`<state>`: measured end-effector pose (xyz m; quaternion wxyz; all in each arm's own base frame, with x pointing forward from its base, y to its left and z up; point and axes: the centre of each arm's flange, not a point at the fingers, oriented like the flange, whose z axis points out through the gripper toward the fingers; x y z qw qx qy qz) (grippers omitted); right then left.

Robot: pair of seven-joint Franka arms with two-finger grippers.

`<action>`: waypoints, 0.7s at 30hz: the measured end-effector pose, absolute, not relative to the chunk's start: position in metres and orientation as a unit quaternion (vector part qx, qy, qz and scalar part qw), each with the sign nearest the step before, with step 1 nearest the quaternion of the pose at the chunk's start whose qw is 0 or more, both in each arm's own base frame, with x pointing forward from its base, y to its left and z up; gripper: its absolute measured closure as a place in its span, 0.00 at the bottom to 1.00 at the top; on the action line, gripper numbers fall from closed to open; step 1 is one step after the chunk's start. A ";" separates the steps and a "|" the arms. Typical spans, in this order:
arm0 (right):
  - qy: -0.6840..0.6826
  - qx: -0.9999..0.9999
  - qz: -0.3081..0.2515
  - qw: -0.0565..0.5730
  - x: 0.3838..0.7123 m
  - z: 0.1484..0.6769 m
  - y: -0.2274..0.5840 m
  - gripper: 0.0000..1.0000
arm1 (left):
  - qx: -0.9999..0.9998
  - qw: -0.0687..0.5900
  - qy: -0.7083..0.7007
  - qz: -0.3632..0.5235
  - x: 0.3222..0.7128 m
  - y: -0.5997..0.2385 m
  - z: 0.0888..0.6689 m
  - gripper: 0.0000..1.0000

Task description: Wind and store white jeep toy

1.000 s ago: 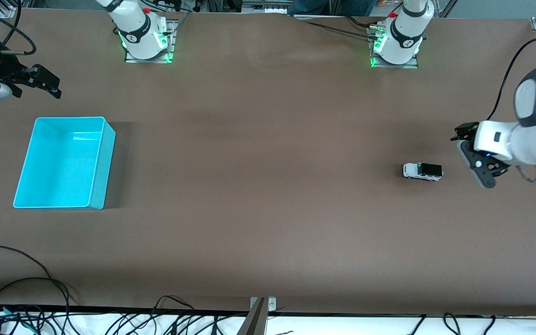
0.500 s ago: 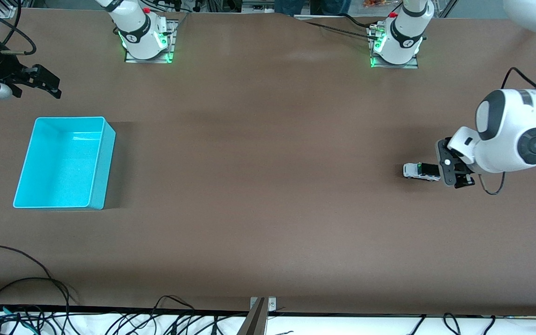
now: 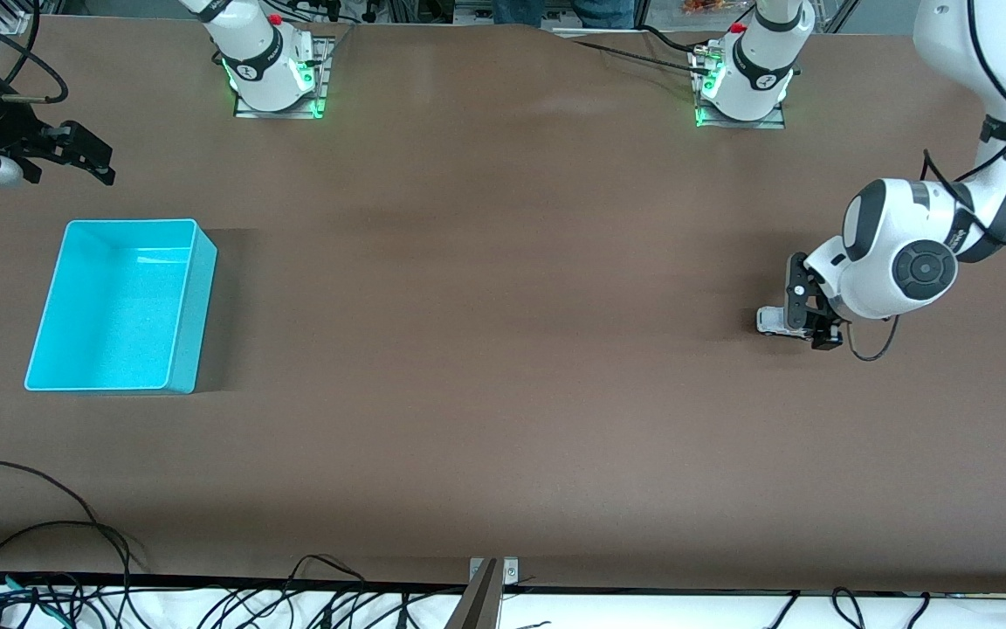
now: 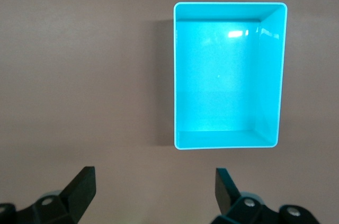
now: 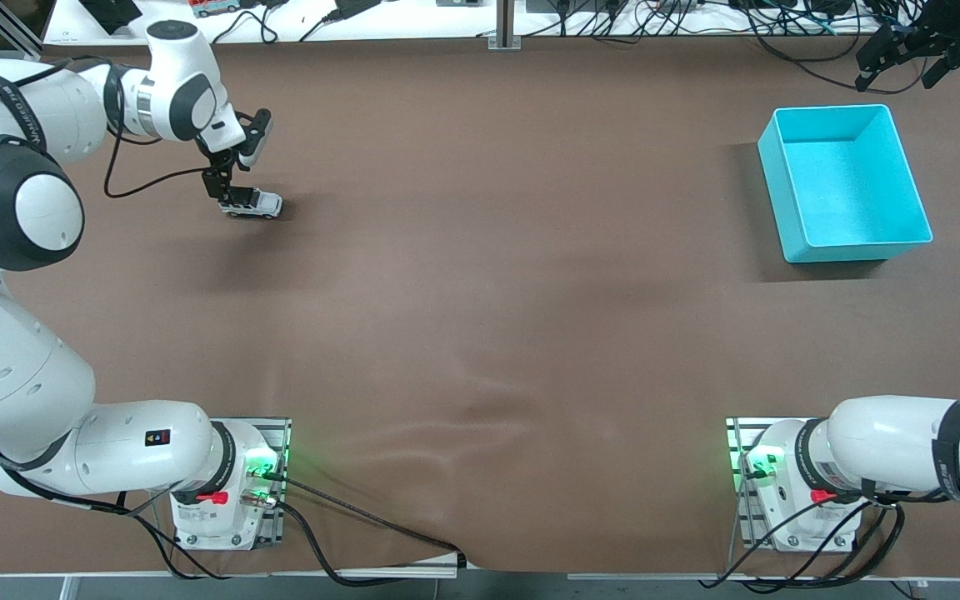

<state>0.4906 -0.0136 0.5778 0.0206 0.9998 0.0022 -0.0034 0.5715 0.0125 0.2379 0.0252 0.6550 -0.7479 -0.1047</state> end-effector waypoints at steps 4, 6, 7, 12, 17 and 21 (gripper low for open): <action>0.002 1.000 -0.003 0.021 0.491 0.578 -0.014 0.00 | 0.647 0.024 -0.756 -0.097 0.573 0.012 0.224 0.00; 0.002 1.000 -0.003 0.021 0.491 0.578 -0.014 0.00 | 0.646 0.023 -0.757 -0.094 0.574 0.013 0.218 0.00; 0.002 1.000 -0.003 0.021 0.491 0.578 -0.014 0.00 | 0.646 0.022 -0.757 -0.092 0.574 0.015 0.216 0.00; 0.002 1.000 -0.003 0.021 0.491 0.578 -0.014 0.00 | 0.642 0.016 -0.763 -0.077 0.575 0.028 0.201 0.00; 0.002 1.000 -0.003 0.021 0.491 0.578 -0.014 0.00 | 0.645 0.020 -0.760 -0.075 0.569 0.044 0.187 0.00; 0.002 1.000 -0.003 0.021 0.491 0.578 -0.014 0.00 | 0.645 0.024 -0.760 -0.076 0.564 0.045 0.182 0.00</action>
